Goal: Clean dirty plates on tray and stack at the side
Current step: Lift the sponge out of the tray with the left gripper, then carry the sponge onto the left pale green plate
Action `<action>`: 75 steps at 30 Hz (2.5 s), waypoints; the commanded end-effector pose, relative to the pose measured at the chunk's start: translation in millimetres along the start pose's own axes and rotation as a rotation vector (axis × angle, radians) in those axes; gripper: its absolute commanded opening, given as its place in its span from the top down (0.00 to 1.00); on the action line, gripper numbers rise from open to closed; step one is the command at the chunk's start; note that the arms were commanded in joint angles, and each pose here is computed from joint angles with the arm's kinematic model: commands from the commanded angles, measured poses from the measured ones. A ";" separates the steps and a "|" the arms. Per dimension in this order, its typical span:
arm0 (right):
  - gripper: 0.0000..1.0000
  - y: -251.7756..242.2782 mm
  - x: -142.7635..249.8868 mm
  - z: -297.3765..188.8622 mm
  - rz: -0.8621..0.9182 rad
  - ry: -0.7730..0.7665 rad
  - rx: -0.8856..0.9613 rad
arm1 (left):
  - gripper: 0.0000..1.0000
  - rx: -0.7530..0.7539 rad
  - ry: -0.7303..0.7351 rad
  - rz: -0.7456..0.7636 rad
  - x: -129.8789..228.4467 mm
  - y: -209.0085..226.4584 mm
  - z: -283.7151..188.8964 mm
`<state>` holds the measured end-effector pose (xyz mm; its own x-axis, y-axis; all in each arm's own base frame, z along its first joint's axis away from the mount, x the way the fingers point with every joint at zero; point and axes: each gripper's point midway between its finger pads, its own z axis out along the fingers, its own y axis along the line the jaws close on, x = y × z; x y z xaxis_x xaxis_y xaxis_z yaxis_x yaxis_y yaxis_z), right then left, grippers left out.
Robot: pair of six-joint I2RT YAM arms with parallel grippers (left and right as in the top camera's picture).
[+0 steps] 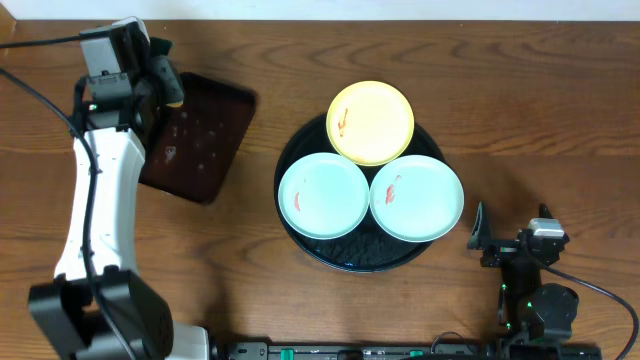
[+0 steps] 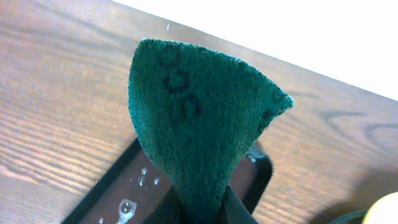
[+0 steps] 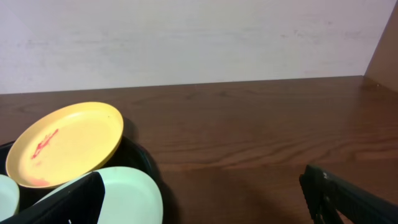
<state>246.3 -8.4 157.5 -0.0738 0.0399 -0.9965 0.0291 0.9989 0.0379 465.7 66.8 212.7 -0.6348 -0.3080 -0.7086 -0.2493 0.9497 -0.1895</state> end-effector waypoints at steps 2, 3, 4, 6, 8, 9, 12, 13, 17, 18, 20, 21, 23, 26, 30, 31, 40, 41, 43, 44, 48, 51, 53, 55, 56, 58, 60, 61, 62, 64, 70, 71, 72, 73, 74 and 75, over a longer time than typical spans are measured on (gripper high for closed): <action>0.01 -2.3 1.7 0.1 -0.014 0.004 0.009 | 0.92 -0.083 0.279 -0.004 90.6 28.0 71.7; 0.01 -2.3 1.7 0.1 -0.014 0.004 0.009 | 0.92 -0.089 0.309 -0.006 98.3 30.1 75.6; 0.01 -2.3 1.7 0.1 -0.014 0.004 0.009 | 0.92 -0.090 0.317 -0.004 99.7 30.4 75.9; 0.01 -2.3 1.7 0.1 -0.014 0.004 0.009 | 0.92 -0.076 0.290 -0.004 86.5 25.5 67.8; 0.01 -2.3 1.7 0.1 -0.014 0.004 0.009 | 0.93 -0.043 0.222 -0.002 59.3 15.3 48.2; 0.01 -2.3 1.7 0.1 -0.014 0.004 0.009 | 0.92 -0.022 0.179 -0.001 44.4 9.3 35.0; 0.01 -2.3 1.7 0.1 -0.014 0.004 0.009 | 0.92 0.031 0.046 -0.004 6.9 -6.9 -11.2; 0.01 -2.3 1.7 0.1 -0.014 0.004 0.009 | 0.93 0.036 0.020 0.001 1.3 -9.6 -23.4; 0.01 -2.3 1.7 0.1 -0.014 0.004 0.009 | 0.93 -0.109 0.052 0.007 26.4 18.9 -8.7; 0.01 -2.3 1.7 0.1 -0.014 0.004 0.009 | 0.93 -0.147 0.102 0.007 46.0 29.0 7.2; 0.01 -2.3 1.7 0.1 -0.014 0.004 0.009 | 0.92 -0.176 0.222 0.034 87.4 41.3 39.0; 0.01 -2.3 1.7 0.1 -0.014 0.004 0.009 | 0.93 -0.181 0.283 0.073 103.0 45.2 47.8; 0.01 -2.3 1.7 0.1 -0.014 0.004 0.009 | 0.93 -0.184 0.332 0.098 114.1 47.7 53.4; 0.01 -2.3 1.7 0.1 -0.014 0.004 0.009 | 0.93 -0.153 0.286 0.096 92.6 36.8 39.2; 0.01 -2.3 1.7 0.1 -0.014 0.004 0.009 | 0.93 0.013 0.096 0.073 31.8 -9.5 -17.6; 0.01 -2.3 1.7 0.1 -0.014 0.004 0.009 | 0.93 0.070 0.043 0.059 17.6 -24.2 -37.9; 0.01 -2.3 1.7 0.1 -0.014 0.004 0.009 | 0.93 0.317 -0.059 -0.040 16.3 -100.3 -157.4; 0.01 -2.3 1.7 0.1 -0.014 0.004 0.009 | 0.93 0.322 -0.024 -0.047 25.3 -104.9 -157.2; 0.01 -2.3 1.7 0.1 -0.014 0.004 0.009 | 0.92 0.324 0.083 -0.075 52.7 -115.3 -151.8; 0.01 -2.3 1.7 0.1 -0.014 0.004 0.009 | 0.92 0.320 0.141 -0.097 67.7 -120.1 -147.3; 0.01 -2.3 1.7 0.1 -0.014 0.004 0.009 | 0.93 0.279 0.386 -0.146 136.0 -143.3 -122.8; 0.01 -2.3 1.7 0.1 -0.014 0.004 0.009 | 0.92 0.255 0.505 -0.123 176.3 -161.5 -105.5; 0.01 -2.3 1.7 0.1 -0.014 0.004 0.009 | 0.93 0.237 0.585 -0.080 204.9 -175.5 -93.6; 0.01 -2.3 1.7 0.1 -0.014 0.004 0.009 | 0.92 0.219 0.642 -0.032 227.8 -186.0 -82.8; 0.01 -2.3 1.7 0.1 -0.014 0.004 0.009 | 0.93 0.207 0.663 -0.008 239.0 -190.5 -76.2; 0.01 -2.3 1.7 0.1 -0.014 0.004 0.009 | 0.92 0.178 0.701 0.021 259.4 -197.3 -62.1; 0.01 -2.3 1.7 0.1 -0.014 0.004 0.009 | 0.93 0.147 0.728 0.041 276.2 -200.3 -47.8; 0.01 -2.3 1.7 0.1 -0.014 0.004 0.009 | 0.93 0.128 0.734 0.052 282.6 -199.4 -40.3; 0.01 -2.3 1.7 0.1 -0.014 0.004 0.009 | 0.93 0.100 0.735 0.059 287.4 -196.1 -32.3; 0.01 -2.3 1.7 0.1 -0.014 0.004 0.009 | 0.93 0.022 0.729 0.055 294.3 -184.5 -17.5; 0.01 -2.3 1.7 0.1 -0.014 0.004 0.009 | 0.92 -0.079 0.738 0.002 304.9 -169.4 1.0; 0.01 -2.3 1.7 0.1 -0.014 0.004 0.009 | 0.93 -0.073 0.733 0.001 304.0 -171.0 2.1; 0.01 -2.3 1.7 0.1 -0.014 0.004 0.009 | 0.93 -0.065 0.725 -0.001 302.7 -172.9 3.5; 0.01 -2.3 1.7 0.1 -0.014 0.004 0.009 | 0.93 -0.056 0.717 -0.004 301.2 -175.1 4.9; 0.01 -2.3 1.7 0.1 -0.014 0.004 0.009 | 0.92 -0.048 0.711 -0.005 300.4 -177.4 5.8; 0.01 -2.3 1.7 0.1 -0.014 0.004 0.009 | 0.92 -0.042 0.705 -0.006 299.5 -179.0 6.7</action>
<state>246.3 -8.3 157.4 -0.0742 0.0399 -0.9964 0.0287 0.9989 0.0379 320.2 -198.8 29.3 -0.9629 -0.2601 -0.0719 -0.2458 0.9552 -0.1648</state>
